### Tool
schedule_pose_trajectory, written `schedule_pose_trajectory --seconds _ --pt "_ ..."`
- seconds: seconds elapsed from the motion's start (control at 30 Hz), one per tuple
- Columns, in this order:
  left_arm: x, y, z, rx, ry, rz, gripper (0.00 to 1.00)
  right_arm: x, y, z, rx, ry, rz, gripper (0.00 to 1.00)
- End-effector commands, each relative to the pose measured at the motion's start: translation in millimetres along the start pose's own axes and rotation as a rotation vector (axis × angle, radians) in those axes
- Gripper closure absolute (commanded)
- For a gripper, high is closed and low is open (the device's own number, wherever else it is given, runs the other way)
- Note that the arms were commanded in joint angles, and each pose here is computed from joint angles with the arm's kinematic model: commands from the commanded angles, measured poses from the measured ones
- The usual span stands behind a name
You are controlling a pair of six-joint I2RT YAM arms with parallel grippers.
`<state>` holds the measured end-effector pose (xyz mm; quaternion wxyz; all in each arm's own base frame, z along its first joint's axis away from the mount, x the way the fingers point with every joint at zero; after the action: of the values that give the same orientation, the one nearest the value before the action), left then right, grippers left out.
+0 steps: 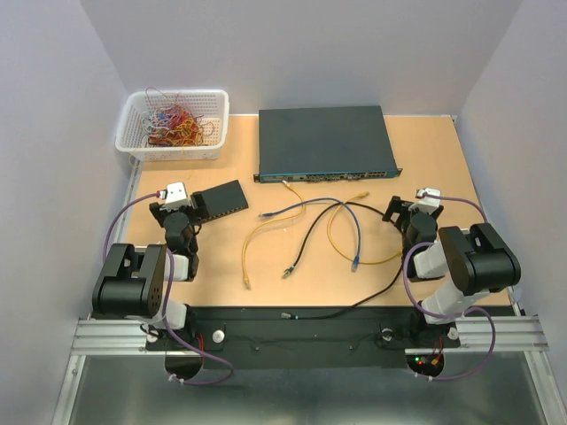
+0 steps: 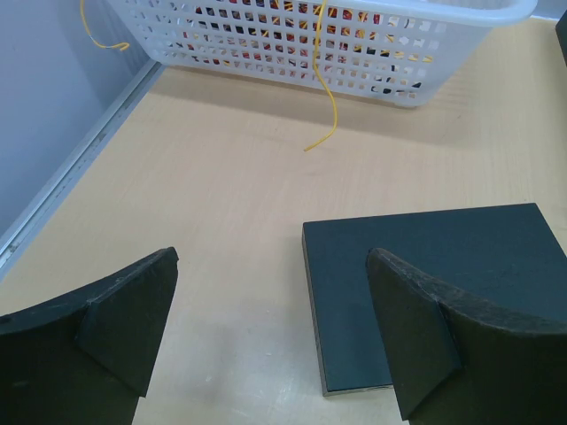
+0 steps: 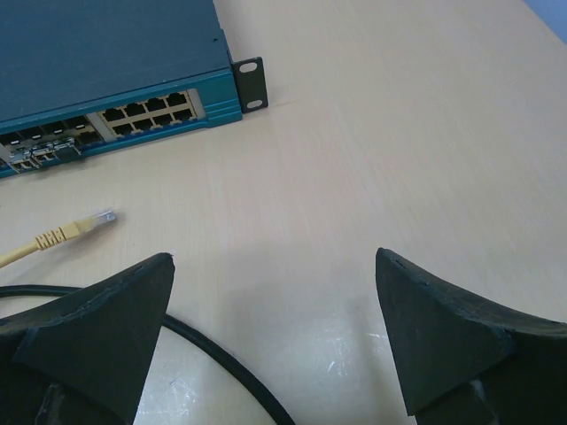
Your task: Insert the plug into the switch port
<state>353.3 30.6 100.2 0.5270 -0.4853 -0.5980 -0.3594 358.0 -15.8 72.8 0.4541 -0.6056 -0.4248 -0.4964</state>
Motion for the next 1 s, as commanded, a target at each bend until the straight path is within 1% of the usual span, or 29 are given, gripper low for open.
schedule_pose_trajectory --seconds 0.0,0.9,0.97 --pt "73.2 5.5 -18.1 -0.061 -0.089 -0.282 0.01 25.7 3.5 -2.1 -0.010 0.026 -0.105 0.00" --pt "72.7 5.6 -17.7 -0.059 -0.089 -0.281 0.01 26.3 2.7 -2.1 -0.010 0.027 -0.108 0.00" --pt "73.1 5.4 -18.3 -0.061 -0.088 -0.282 0.01 31.7 2.3 -8.3 -0.047 0.041 -0.120 0.00"
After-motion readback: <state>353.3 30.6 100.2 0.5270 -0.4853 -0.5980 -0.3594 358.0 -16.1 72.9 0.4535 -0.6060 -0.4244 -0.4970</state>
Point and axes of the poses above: each gripper's point midway between its finger pads, its own y axis out along the fingers, its own z axis along the line the jaws close on, x = y × z, the point moved 1 cm from there along -y, back along the fingers, and after that the axes turned 10 degrees about -y, right-handed, at the moved point
